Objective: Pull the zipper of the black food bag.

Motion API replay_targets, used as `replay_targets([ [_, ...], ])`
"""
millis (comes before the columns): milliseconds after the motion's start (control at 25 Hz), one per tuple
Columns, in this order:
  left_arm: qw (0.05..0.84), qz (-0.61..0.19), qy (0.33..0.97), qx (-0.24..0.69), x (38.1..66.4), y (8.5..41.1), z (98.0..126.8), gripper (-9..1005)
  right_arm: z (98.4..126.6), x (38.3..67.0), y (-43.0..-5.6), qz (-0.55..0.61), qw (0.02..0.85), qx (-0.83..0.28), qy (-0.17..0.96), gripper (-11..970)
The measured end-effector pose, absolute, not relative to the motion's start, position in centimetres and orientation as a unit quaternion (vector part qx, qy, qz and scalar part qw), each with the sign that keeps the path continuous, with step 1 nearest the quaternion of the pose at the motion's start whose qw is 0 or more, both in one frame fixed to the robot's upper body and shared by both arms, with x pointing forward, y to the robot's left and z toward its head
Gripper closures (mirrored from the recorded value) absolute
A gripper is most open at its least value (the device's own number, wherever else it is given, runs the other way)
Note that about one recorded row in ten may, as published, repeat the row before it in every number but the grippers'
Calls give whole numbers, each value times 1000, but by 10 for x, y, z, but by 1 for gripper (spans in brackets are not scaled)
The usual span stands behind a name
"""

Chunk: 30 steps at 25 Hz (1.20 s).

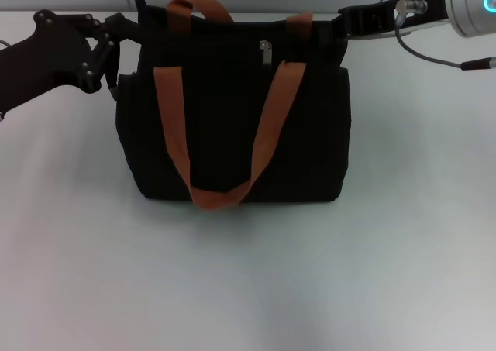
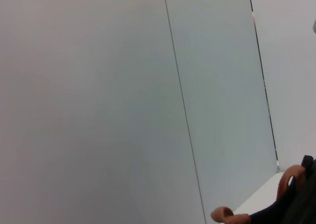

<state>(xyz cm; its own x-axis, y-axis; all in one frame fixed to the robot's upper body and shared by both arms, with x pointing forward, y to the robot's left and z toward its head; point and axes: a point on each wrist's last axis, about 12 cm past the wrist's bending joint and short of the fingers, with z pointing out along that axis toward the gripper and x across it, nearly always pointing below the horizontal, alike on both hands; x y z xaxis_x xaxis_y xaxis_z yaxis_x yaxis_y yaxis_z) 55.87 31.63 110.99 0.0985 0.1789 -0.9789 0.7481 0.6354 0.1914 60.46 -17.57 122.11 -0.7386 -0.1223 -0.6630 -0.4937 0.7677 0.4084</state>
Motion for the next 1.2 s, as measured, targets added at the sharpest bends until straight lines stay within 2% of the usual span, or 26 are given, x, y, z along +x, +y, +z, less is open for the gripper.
replay_targets([
  [440,644,-223,635,363,559,316,1110,957,1230,600,-187,380,353,-190,834,960],
  [640,644,-224,634,364,560,315,1110,956,1225,600,-202,430,370,-180,804,901],
  [800,644,-224,634,364,560,315,1111,956,1220,601,-216,461,367,-166,791,713],
  [1080,645,-225,633,365,561,315,1111,956,1219,601,-217,467,358,-171,790,480],
  [1200,645,-225,633,365,561,314,1112,956,1218,601,-216,472,345,-177,791,461],
])
